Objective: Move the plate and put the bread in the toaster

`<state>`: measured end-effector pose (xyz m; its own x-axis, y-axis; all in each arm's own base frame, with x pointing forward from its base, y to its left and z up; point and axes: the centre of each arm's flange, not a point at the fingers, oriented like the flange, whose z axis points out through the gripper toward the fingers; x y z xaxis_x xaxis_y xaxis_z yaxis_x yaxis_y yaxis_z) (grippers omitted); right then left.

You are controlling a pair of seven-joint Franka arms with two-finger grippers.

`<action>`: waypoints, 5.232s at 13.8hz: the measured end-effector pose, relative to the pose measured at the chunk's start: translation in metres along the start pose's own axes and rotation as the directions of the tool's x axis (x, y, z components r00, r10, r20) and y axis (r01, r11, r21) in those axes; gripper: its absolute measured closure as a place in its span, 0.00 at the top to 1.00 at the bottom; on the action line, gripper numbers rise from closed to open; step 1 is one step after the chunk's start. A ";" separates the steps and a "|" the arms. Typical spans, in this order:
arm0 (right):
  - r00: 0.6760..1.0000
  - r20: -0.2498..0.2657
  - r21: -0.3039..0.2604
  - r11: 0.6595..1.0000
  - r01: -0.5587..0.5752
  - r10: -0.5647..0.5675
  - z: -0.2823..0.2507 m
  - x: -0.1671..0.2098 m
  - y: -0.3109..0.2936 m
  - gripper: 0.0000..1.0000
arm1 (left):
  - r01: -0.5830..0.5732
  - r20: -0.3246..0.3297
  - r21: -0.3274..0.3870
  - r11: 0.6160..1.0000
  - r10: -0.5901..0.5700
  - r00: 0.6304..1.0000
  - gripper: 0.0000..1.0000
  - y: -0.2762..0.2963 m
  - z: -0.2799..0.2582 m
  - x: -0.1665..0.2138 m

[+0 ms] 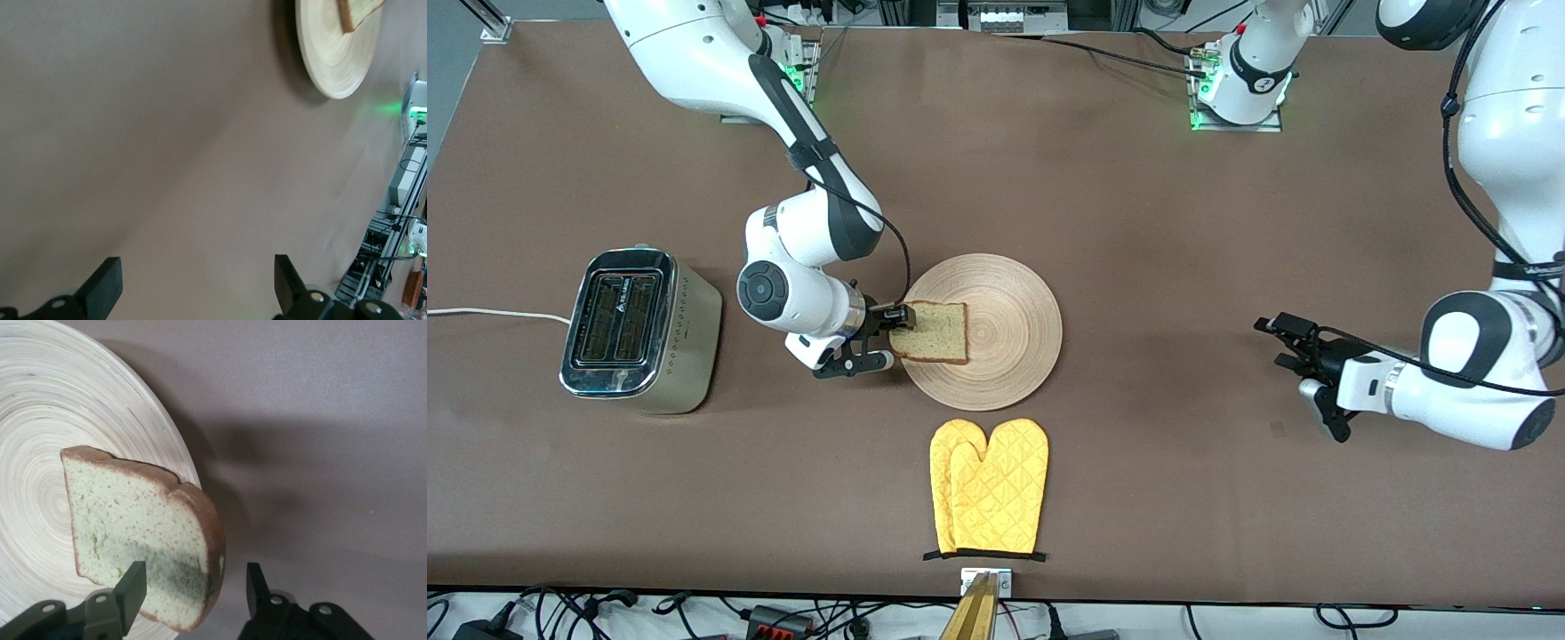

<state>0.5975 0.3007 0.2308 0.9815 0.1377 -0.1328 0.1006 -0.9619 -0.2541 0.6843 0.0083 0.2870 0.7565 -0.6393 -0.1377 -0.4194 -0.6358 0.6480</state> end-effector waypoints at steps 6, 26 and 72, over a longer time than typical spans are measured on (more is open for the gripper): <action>1.000 0.010 -0.004 1.000 -0.009 0.009 0.012 0.001 0.004 0.56 | 0.181 0.082 0.316 0.931 -0.217 0.973 1.00 0.094 -0.077 -0.017; 0.998 0.046 0.027 0.999 0.035 -0.036 -0.091 0.013 -0.023 0.08 | 0.610 -0.531 0.490 0.623 -0.342 0.775 1.00 0.244 -0.129 -0.102; 0.967 0.137 -0.739 0.672 -0.044 0.213 -0.242 0.010 0.201 0.29 | 0.575 -0.428 0.514 0.637 -0.390 0.815 1.00 0.298 -0.136 -0.108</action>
<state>0.6668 0.0516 0.4106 0.9488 -0.0395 -0.3135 0.1451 -0.8271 0.5431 0.5462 -0.0533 0.5965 0.9952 -0.0877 -0.0441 -0.0899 -0.9946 -0.0512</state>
